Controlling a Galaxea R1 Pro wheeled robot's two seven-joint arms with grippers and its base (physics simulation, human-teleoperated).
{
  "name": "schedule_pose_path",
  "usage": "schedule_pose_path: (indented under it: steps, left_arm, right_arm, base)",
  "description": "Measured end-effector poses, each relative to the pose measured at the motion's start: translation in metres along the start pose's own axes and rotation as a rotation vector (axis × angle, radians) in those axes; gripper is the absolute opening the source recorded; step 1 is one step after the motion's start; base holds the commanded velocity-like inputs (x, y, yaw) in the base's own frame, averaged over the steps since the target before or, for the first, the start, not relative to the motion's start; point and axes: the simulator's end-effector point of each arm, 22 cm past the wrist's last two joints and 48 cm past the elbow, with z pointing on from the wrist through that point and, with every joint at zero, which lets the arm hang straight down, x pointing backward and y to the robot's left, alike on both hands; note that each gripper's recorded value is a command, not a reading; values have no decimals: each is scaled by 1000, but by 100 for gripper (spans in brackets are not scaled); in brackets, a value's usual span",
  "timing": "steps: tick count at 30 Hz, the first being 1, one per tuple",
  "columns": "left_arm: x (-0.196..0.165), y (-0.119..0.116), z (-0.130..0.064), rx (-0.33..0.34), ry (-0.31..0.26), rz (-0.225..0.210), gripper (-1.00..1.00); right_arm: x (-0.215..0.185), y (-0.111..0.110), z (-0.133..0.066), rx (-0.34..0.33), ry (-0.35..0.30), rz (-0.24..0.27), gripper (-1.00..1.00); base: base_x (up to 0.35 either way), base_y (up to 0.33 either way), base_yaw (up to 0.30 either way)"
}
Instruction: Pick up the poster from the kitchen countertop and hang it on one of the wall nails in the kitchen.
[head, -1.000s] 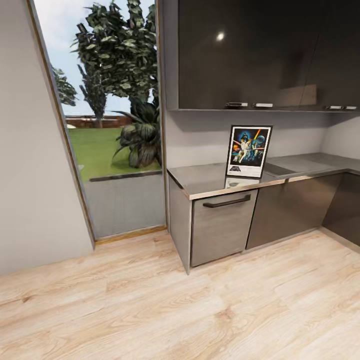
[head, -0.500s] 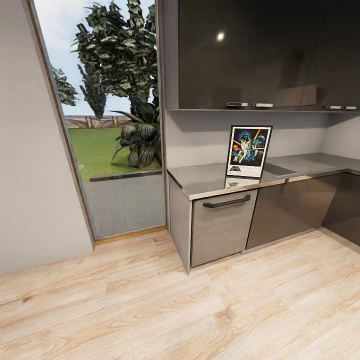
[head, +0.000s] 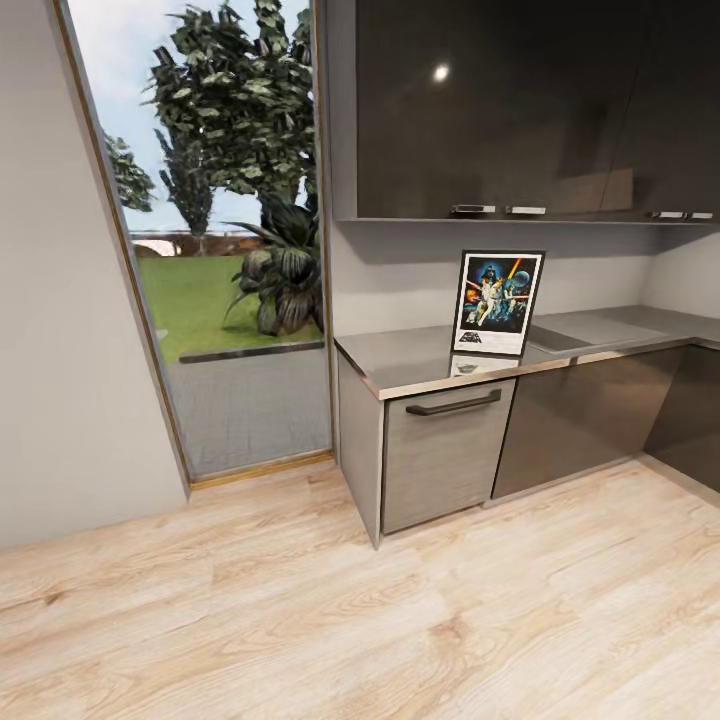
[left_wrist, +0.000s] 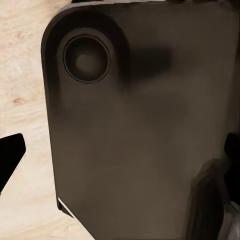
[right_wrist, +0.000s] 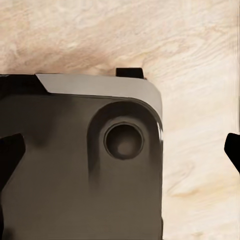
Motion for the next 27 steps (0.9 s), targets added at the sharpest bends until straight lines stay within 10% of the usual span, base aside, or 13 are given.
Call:
schedule_pose_path:
  steps: [6,7,9,10,27]
  left_arm:
    - [-16,5,0,-5,-34,1,100]
    - [-48,6,-2,-6,-101,1,100]
    - [-204,8,-45,-9,-441,2,100]
    - [-248,8,-68,-9,-543,3,100]
    - [-286,12,-95,-16,-709,-2,100]
  right_arm:
    - [-28,-9,0,11,-73,0,100]
    - [-61,-10,-2,13,-149,0,100]
    - [-213,-15,-41,20,-479,-5,100]
    - [-224,-17,-46,23,-505,-6,100]
    - [-235,-35,-52,49,-533,-20,100]
  base:
    - [0,0,0]
    - [0,0,0]
    - [0,0,0]
    - [0,0,0]
    - [0,0,0]
